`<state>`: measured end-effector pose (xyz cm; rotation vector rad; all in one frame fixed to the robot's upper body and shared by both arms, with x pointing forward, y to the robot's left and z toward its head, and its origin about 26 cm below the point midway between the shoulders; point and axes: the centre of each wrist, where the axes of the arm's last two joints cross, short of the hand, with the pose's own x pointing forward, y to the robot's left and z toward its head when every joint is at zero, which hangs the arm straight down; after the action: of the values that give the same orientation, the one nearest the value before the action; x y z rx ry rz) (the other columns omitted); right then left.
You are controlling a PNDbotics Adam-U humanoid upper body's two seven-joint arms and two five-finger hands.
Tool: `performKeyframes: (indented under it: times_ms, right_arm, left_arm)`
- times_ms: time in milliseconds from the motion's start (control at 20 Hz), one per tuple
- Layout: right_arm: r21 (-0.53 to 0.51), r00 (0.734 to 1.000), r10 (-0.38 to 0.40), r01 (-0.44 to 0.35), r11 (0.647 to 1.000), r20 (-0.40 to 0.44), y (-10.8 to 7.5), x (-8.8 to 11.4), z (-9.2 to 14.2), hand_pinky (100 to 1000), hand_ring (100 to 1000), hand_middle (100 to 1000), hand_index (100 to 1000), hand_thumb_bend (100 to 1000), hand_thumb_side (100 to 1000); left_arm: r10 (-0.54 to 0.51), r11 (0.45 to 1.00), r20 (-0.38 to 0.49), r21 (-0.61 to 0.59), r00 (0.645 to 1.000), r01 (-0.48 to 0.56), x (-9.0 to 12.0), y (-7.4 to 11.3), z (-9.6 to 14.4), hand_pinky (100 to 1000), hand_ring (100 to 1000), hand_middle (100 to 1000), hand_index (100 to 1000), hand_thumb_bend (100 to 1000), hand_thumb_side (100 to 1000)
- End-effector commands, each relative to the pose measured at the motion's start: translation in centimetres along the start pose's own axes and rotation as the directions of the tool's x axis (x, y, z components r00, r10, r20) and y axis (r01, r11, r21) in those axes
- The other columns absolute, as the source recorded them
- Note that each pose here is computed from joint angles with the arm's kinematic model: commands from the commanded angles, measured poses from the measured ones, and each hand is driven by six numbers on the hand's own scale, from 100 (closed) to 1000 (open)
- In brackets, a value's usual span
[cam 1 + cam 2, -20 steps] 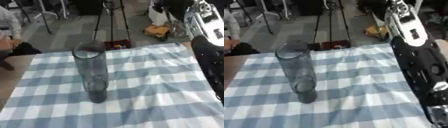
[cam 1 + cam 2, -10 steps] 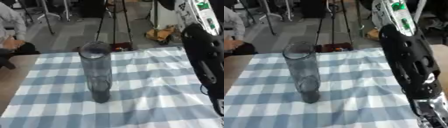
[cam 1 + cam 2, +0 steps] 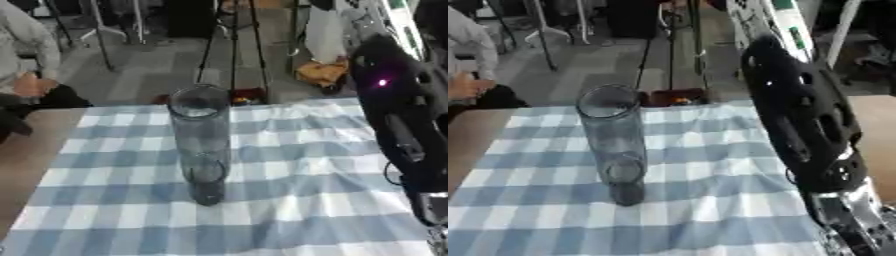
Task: Arrange flowers into the vase.
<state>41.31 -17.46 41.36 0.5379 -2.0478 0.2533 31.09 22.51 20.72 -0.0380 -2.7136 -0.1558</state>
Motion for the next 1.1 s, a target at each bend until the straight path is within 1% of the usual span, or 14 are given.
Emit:
performKeyframes:
  times_ms: [50,250,400,850,1100]
  right_arm:
    - [0.033,0.999,-0.018,0.016,0.999,0.046,1.2,1.7,-0.4,100,161,100,100,145,105]
    - [0.083,0.996,-0.045,0.039,0.996,0.072,2.1,1.9,-0.5,100,165,100,100,134,107]
    - [0.108,0.994,-0.066,0.057,0.993,0.083,2.5,1.9,-0.6,100,163,100,100,127,109]
    - [0.145,0.990,-0.114,0.100,0.984,0.087,4.2,1.7,-1.0,100,156,100,100,115,111]
    - [0.147,0.989,-0.127,0.114,0.983,0.081,4.7,1.4,-1.0,100,152,100,100,112,110]
  left_arm:
    - [-0.002,1.000,0.035,-0.020,0.999,0.003,0.6,0.1,-0.8,423,625,704,823,100,1000]
    - [0.004,1.000,0.037,-0.022,0.999,-0.003,0.6,0.0,-0.8,422,621,705,823,100,1000]
    - [0.006,1.000,0.038,-0.024,0.999,-0.005,0.6,-0.1,-0.9,421,618,705,823,100,1000]
    - [0.017,1.000,0.043,-0.025,0.999,-0.016,0.6,-0.3,-1.0,420,615,705,822,100,1000]
    - [0.022,0.999,0.042,-0.025,0.999,-0.021,0.6,-0.4,-1.0,418,614,706,822,100,1000]
